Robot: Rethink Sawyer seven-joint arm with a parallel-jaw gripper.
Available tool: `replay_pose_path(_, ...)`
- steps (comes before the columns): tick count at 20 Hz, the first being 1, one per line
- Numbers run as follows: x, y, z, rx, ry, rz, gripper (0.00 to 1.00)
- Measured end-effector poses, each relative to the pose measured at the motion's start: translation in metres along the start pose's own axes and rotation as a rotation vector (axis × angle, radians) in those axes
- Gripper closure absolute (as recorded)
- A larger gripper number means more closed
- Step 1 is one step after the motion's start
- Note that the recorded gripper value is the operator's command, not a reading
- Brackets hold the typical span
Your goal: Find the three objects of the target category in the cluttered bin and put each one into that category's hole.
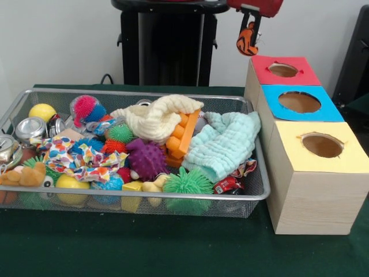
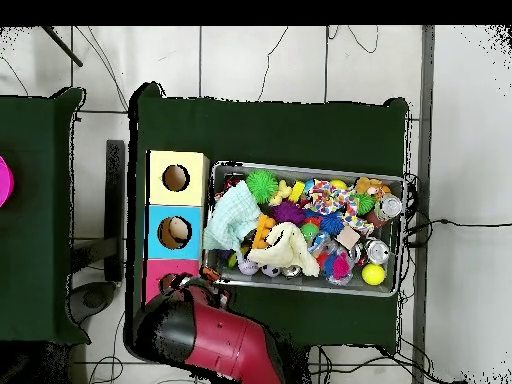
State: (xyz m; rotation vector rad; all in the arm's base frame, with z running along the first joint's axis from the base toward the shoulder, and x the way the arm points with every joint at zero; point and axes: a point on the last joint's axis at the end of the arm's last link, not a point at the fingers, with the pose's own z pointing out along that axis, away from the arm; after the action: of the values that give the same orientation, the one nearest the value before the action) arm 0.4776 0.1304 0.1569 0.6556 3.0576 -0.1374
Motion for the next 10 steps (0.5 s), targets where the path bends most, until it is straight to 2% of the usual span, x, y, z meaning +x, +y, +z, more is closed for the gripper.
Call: replay_pose_path(10, 0.043, 0.016, 0.014, 0.011, 0.023, 0.035, 1.0)
